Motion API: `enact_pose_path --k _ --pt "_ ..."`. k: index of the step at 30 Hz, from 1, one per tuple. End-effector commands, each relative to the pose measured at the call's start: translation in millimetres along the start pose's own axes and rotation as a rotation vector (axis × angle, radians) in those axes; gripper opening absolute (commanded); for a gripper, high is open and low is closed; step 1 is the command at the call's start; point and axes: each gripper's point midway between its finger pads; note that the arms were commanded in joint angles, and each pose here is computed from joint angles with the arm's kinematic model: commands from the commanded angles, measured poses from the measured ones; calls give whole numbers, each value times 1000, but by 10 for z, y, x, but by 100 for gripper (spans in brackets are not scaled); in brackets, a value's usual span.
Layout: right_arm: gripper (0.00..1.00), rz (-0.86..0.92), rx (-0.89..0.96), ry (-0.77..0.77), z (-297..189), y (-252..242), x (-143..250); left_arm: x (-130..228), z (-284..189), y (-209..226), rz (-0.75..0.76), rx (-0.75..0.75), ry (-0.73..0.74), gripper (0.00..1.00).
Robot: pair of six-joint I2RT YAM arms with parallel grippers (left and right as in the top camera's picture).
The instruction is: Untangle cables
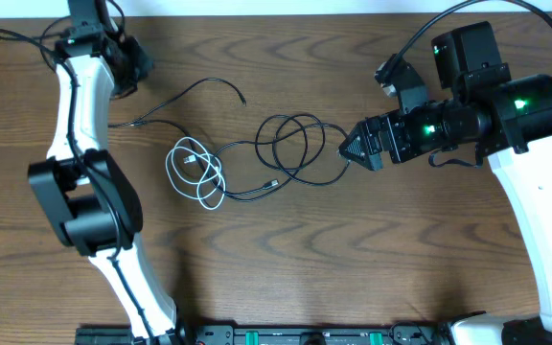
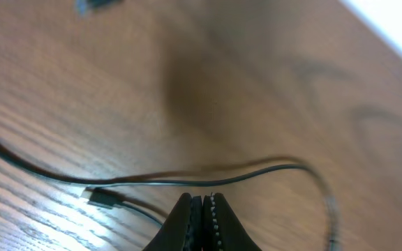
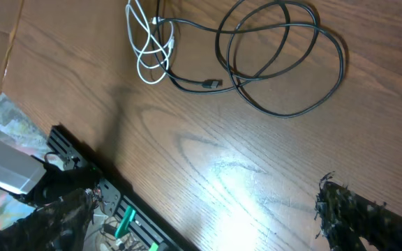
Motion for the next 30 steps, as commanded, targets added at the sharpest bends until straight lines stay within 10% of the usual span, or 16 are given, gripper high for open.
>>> enact_pose_path --k 1,30 --pt "99 1 -5 0 -2 25 7 212 294 224 5 -71 82 7" --pt "99 -4 -5 -9 -2 26 -16 772 958 483 -12 -136 278 8"
Point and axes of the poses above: each gripper's point midway between its finger pads, its own z axis out along the fingers, its own y axis along the line the jaws close on, x = y × z, and after that the axes turned 4 degrees about z, right-handed
